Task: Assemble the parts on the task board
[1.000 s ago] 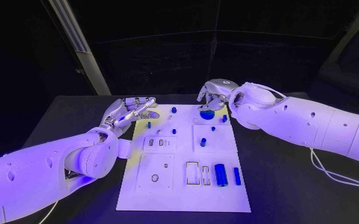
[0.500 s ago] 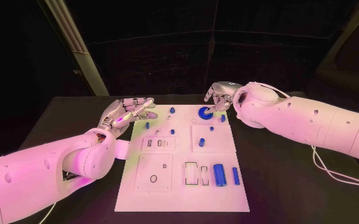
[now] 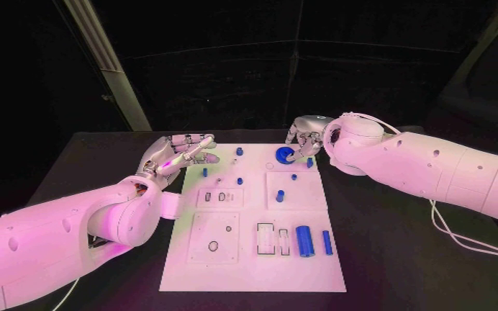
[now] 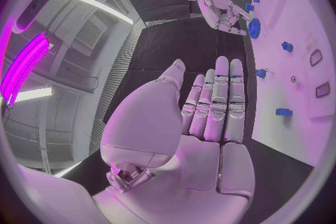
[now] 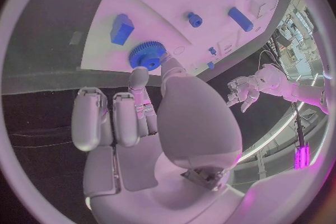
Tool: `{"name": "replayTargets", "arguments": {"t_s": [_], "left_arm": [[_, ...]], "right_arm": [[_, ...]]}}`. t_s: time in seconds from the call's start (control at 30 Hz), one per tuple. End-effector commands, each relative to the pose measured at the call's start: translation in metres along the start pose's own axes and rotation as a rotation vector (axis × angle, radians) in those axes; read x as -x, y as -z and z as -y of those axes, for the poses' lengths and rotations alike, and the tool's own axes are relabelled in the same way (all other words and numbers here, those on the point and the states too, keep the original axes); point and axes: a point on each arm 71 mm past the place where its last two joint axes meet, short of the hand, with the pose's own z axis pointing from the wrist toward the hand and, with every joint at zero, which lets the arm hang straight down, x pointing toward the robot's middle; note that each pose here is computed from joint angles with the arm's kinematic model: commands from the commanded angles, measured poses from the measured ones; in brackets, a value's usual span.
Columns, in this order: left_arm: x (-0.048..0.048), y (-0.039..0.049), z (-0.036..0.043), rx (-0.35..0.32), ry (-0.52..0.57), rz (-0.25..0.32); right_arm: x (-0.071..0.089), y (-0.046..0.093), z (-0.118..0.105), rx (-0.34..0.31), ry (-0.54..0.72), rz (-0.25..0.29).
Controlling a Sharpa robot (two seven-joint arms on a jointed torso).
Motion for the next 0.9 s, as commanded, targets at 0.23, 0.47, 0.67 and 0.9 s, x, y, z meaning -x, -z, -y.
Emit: {"name": "replayTargets", "arguments": {"t_s": [0.23,0.47,0.67,0.9], "left_arm": [[-0.0016,-0.0007,0.0011,-0.006,0.004,-0.016],[-0.0016,-0.0008,0.0010,-0.006,0.004,-0.016],[-0.0016,-0.0010,0.0010,-0.006,0.004,-0.016],[-0.0013,-0.0010,0.0009,-0.005,0.003,-0.016]], "right_arm": [[-0.0017,-0.0048,-0.0056,0.009,0.033,-0.029],[-0.0027,-0.0079,-0.0084,0.014,0.044,-0.035],[-0.0044,-0.0097,-0.0096,0.015,0.059,-0.053],[-0.0064,-0.0107,-0.0086,0.010,0.073,-0.079]]}}
